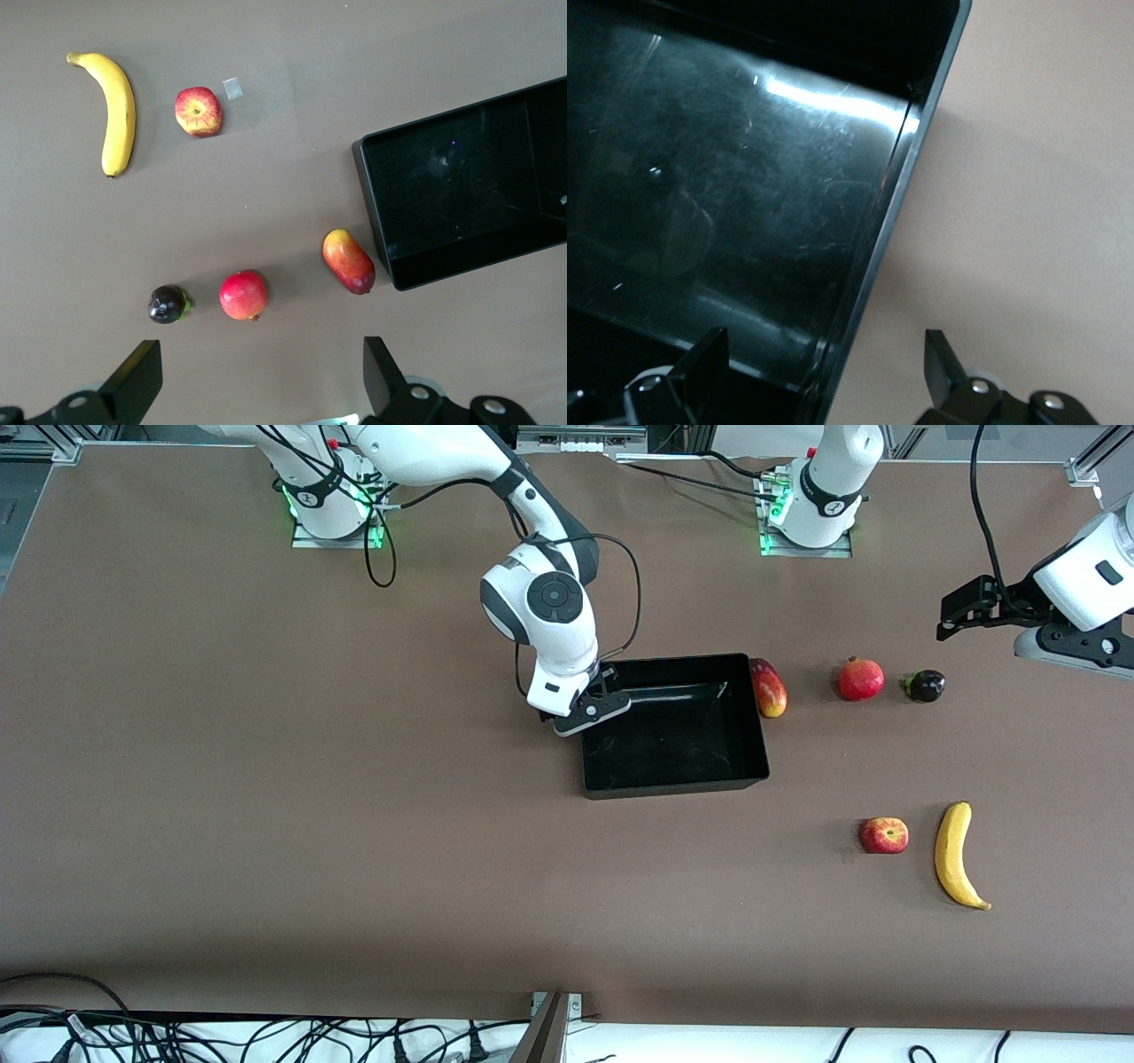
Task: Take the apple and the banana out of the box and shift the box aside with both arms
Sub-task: 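Lower the right gripper and grasp the rim of the black tray, then drag the tray across the table toward the right arm's base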
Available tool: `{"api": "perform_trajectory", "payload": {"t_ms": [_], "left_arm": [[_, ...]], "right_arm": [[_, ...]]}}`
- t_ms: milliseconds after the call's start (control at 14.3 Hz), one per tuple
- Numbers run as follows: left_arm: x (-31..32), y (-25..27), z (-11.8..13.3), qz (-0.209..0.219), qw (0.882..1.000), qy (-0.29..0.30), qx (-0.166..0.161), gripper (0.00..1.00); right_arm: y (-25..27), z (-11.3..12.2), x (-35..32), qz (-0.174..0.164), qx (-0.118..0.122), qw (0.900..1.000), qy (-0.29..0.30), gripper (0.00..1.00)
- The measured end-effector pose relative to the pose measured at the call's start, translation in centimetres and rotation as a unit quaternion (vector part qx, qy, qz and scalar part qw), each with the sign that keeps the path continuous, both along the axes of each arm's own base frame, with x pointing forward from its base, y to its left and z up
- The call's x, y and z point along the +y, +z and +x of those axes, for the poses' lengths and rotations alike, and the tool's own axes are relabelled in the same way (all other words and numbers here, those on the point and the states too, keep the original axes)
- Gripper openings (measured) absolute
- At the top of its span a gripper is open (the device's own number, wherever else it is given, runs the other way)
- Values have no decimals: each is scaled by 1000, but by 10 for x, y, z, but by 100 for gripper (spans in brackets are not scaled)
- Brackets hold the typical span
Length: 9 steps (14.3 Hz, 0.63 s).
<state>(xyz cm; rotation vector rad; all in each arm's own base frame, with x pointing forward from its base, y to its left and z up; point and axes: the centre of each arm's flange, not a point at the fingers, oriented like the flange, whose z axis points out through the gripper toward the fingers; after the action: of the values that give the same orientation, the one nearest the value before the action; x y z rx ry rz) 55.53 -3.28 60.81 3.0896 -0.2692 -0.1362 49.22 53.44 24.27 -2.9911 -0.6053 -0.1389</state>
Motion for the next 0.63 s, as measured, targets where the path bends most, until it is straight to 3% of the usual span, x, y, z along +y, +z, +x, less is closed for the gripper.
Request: {"api": "perform_trajectory", "payload": {"t_ms": [70, 210, 629], "left_arm": [[-7, 0, -1, 1, 1000, 5, 0, 100], [-16, 1, -2, 1, 1000, 10, 0, 100], [-17, 3, -3, 1, 1000, 23, 0, 100]], "right_arm": [[-8, 1, -1, -2, -4, 1000, 1, 83], [-20, 2, -2, -8, -9, 1000, 7, 80], [-13, 10, -3, -4, -18, 1000, 2, 14]]}}
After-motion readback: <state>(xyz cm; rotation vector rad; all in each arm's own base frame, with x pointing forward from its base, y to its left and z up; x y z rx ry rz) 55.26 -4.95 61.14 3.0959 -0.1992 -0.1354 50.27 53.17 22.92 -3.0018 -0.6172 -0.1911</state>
